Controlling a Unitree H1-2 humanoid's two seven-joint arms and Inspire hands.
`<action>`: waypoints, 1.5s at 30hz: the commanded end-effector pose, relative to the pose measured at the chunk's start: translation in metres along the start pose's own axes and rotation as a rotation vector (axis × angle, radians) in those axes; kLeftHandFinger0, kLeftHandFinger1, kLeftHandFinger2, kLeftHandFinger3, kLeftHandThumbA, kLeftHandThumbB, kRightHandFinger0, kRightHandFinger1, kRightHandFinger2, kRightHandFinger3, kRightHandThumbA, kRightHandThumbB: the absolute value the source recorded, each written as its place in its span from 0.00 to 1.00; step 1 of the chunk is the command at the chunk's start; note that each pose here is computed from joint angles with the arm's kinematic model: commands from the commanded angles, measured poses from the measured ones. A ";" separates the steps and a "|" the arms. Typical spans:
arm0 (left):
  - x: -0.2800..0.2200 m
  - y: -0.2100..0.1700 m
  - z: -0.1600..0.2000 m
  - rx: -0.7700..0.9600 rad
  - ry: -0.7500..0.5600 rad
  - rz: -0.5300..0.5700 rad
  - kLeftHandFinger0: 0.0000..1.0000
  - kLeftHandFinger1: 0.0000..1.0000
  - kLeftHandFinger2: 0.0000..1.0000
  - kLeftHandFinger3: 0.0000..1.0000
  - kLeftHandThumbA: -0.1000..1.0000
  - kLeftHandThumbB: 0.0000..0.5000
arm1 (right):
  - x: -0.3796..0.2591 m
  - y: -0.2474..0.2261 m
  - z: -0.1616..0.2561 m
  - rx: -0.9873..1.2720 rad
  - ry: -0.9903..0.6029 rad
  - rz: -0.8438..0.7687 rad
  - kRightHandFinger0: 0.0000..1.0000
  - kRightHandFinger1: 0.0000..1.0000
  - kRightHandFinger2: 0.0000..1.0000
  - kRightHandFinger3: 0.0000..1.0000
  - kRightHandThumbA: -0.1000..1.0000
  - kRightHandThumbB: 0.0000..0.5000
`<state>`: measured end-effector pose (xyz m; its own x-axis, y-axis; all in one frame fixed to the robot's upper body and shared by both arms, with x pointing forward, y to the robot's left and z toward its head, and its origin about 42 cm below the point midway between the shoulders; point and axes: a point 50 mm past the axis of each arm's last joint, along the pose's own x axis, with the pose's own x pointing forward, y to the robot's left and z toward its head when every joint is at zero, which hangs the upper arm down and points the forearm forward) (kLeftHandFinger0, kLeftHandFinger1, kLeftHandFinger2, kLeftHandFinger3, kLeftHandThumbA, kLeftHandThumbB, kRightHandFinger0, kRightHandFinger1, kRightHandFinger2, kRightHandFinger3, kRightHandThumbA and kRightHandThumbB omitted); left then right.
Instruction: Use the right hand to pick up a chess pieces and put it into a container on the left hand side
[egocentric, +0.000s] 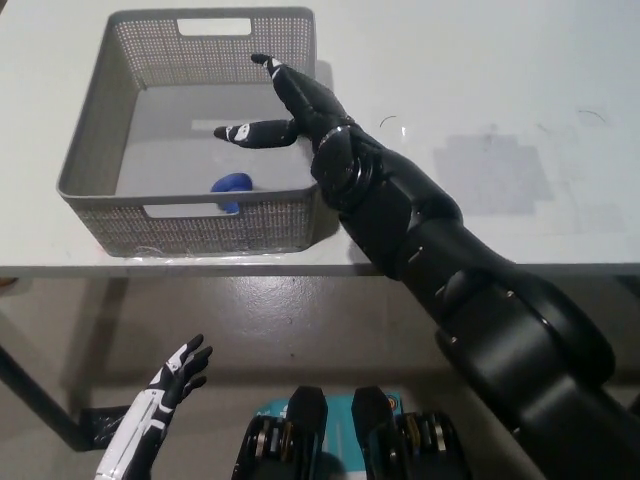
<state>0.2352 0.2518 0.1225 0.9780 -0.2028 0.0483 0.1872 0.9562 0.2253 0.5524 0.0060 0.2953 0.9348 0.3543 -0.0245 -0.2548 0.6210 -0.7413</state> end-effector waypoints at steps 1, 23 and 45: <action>0.005 0.003 0.009 0.040 -0.042 -0.028 1.00 1.00 1.00 1.00 1.00 0.44 | 0.010 -0.052 0.043 0.017 -0.131 -0.065 1.00 1.00 1.00 1.00 1.00 0.88; -0.005 0.003 0.000 0.030 -0.011 -0.020 1.00 1.00 1.00 1.00 1.00 0.44 | -0.145 -0.210 0.005 0.372 -0.701 -0.541 1.00 1.00 1.00 1.00 1.00 0.79; -0.005 0.003 -0.010 -0.007 0.018 0.023 1.00 1.00 1.00 1.00 1.00 0.61 | -0.328 0.023 -0.215 0.640 -0.257 -0.500 1.00 1.00 1.00 1.00 1.00 0.67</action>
<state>0.2324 0.2556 0.1057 0.9821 -0.1874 -0.0204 0.1872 0.9562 0.2251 0.3197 -0.2423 0.1299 0.9709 0.0331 0.2370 0.0233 0.9726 -0.2314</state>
